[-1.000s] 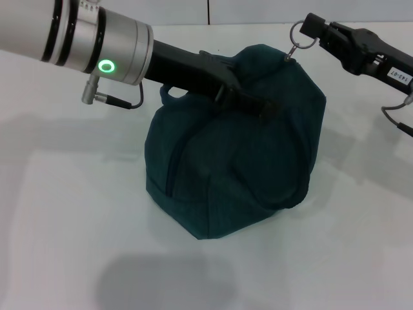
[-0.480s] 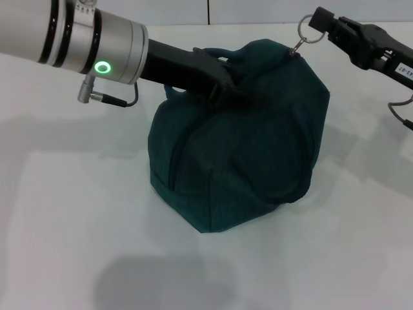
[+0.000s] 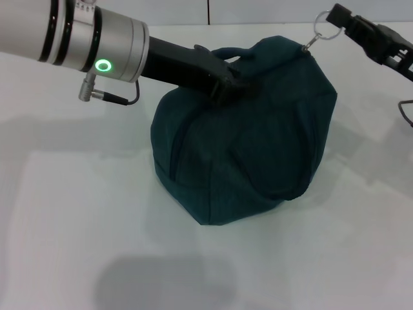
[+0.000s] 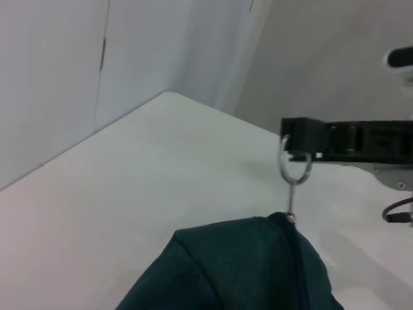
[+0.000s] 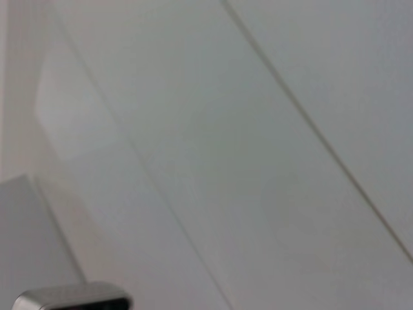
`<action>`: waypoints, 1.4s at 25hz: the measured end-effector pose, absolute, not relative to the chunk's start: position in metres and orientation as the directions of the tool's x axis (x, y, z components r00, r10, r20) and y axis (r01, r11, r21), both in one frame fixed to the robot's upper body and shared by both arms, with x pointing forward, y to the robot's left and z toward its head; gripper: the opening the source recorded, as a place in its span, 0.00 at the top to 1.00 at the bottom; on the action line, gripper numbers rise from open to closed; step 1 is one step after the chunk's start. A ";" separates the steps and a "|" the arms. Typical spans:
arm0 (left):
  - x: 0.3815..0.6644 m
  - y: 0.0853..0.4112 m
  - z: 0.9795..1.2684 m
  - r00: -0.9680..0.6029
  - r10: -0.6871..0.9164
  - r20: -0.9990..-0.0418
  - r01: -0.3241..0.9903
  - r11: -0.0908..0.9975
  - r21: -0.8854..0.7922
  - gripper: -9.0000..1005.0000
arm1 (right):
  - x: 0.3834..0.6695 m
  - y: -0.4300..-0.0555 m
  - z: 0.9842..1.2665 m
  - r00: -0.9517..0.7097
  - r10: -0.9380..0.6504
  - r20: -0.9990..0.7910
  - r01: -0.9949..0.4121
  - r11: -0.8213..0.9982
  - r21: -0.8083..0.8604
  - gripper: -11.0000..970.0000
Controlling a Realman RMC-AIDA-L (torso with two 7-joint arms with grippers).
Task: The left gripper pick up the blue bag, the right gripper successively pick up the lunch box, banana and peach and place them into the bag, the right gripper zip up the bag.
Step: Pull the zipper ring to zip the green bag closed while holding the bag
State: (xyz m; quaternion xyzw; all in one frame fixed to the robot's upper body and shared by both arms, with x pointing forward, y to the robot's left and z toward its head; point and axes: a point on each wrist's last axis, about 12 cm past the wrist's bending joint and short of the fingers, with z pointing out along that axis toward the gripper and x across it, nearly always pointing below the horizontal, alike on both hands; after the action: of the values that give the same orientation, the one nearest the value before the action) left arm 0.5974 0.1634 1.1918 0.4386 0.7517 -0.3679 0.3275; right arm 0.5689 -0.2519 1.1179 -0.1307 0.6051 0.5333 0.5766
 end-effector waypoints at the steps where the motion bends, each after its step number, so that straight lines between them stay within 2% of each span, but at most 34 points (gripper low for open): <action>1: 0.597 0.163 1.192 -0.401 0.417 -0.816 0.900 0.344 -0.267 0.80 | 0.569 -0.254 1.115 -0.318 0.477 -0.820 -0.754 0.396 0.523 0.98; 7: 0.595 0.163 1.191 -0.399 0.401 -0.825 0.902 0.332 -0.275 0.94 | 0.565 -0.261 1.101 -0.399 0.570 -0.718 -0.653 0.373 0.659 0.98; 19: 0.596 0.162 1.192 -0.359 0.398 -0.844 0.917 0.320 -0.239 0.95 | 0.553 -0.267 1.075 -0.505 0.710 -0.492 -0.454 0.266 0.850 0.98; 35: 0.594 0.163 1.193 -0.357 0.359 -0.863 0.918 0.306 -0.252 0.95 | 0.557 -0.265 1.054 -0.559 0.671 -0.486 -0.323 0.363 0.874 0.96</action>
State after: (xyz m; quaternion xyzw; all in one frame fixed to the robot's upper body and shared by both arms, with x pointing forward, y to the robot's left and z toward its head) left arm 0.5939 0.1632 1.1927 0.4403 0.7248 -0.3912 0.3575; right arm 0.5568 -0.2653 1.0542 0.1260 0.6908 0.5500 0.4521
